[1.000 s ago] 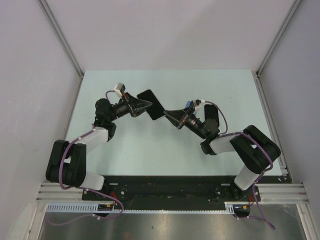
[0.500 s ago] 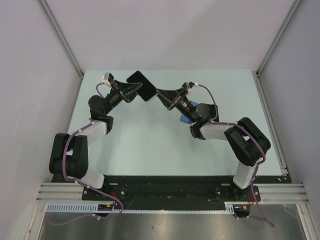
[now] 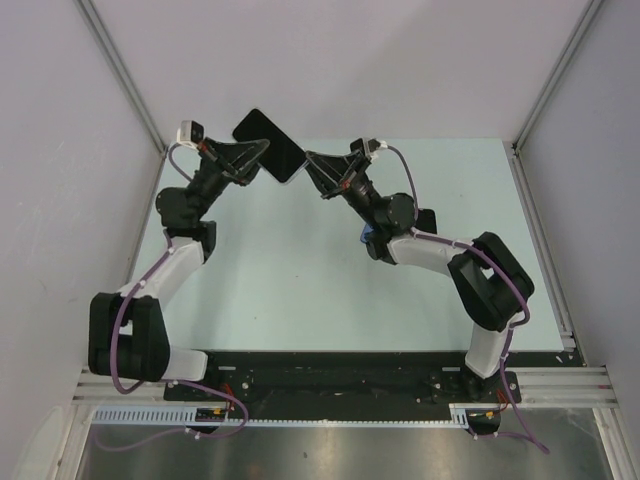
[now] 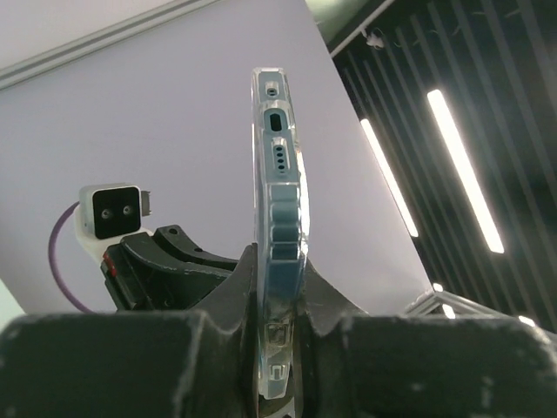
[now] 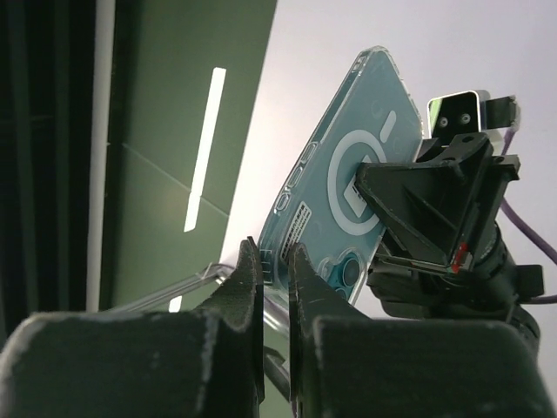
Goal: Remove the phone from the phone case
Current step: Remove the phone case from the phone.
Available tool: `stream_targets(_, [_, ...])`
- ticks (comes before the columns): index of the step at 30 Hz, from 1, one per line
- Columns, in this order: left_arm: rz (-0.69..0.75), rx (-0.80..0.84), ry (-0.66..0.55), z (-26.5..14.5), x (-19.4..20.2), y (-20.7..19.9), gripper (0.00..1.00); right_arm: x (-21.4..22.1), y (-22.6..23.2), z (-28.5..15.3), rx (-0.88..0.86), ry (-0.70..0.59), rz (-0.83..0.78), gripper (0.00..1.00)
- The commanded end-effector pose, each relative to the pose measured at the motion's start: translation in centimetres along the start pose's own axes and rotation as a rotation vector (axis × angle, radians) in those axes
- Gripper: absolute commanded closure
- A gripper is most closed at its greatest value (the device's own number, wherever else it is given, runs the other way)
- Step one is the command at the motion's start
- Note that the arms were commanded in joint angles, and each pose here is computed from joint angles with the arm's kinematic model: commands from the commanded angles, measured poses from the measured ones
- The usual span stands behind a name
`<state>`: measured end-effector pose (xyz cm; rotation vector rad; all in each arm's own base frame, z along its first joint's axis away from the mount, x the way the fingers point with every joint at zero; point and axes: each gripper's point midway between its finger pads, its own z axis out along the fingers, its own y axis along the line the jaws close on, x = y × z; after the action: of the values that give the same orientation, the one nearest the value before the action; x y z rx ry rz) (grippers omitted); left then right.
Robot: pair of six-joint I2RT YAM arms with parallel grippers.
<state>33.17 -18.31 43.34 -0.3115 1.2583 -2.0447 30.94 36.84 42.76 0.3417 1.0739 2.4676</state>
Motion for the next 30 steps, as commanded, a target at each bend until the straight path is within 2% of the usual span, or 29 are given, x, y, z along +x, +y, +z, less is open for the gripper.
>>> stream_targets(1, [0.066, 0.179, 0.265, 0.1, 7.1, -8.4, 1.00, 5.5, 1.4, 0.6, -0.118, 0.154, 0.079, 1.00])
stream_targets(5, [0.102, 0.211, 0.290, 0.0, 7.9, -11.0, 1.00, 5.6, 0.7, 0.6, -0.109, 0.169, 0.078, 1.00])
stream_targets(19, [0.125, 0.327, 0.331, -0.9, 9.4, -16.1, 1.00, 6.4, -1.3, 1.0, -0.094, 0.201, 0.063, 1.00])
stream_targets(30, [0.129, 0.427, 0.345, -1.2, 9.7, -19.2, 1.00, 6.3, -5.5, 0.3, -0.023, 0.198, 0.072, 1.00])
